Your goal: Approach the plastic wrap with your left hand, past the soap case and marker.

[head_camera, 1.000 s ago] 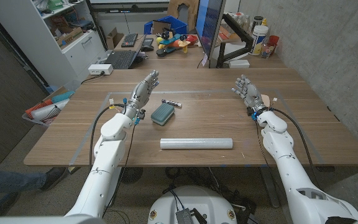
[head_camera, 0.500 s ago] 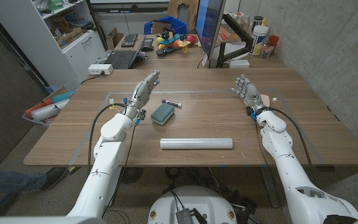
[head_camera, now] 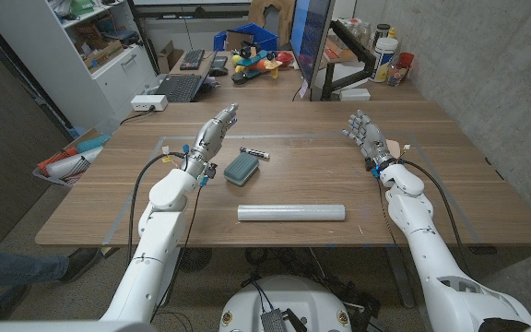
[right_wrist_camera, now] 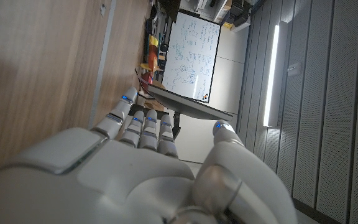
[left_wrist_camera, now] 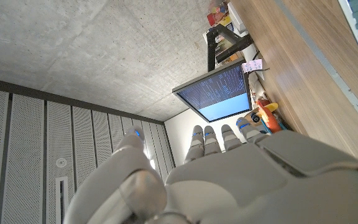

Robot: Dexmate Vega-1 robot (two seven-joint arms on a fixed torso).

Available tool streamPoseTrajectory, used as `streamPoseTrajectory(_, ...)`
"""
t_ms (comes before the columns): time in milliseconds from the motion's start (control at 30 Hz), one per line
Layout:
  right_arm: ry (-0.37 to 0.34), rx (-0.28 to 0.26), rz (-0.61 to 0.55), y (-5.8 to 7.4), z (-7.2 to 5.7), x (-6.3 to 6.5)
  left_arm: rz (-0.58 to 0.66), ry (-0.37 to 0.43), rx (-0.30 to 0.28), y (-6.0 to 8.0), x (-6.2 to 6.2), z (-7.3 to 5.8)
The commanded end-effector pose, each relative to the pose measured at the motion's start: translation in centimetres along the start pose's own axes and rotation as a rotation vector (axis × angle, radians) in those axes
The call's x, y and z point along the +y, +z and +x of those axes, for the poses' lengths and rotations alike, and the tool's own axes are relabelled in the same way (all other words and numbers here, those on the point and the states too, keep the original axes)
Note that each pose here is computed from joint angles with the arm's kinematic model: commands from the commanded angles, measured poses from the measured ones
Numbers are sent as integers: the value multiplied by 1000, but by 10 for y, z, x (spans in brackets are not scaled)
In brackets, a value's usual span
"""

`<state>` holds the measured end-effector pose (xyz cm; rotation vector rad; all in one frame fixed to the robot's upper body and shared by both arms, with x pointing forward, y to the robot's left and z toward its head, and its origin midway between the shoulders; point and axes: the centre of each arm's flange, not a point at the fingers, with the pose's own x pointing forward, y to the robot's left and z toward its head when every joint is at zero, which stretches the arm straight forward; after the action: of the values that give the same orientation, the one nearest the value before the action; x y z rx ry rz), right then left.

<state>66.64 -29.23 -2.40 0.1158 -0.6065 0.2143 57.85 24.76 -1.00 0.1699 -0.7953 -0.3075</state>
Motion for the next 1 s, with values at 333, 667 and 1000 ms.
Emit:
streamPoseTrajectory(333, -18, -12, 6, 1, 2, 2, 26, -29, -10, 2, -6, -4)
streamPoseTrajectory(667, -18, -12, 4, 3, 5, 1, 31, -58, -17, 2, -13, -1)
streamPoseTrajectory(1000, -15, -18, 8, 4, 9, -1, 40, -88, -9, 1, -22, 0)
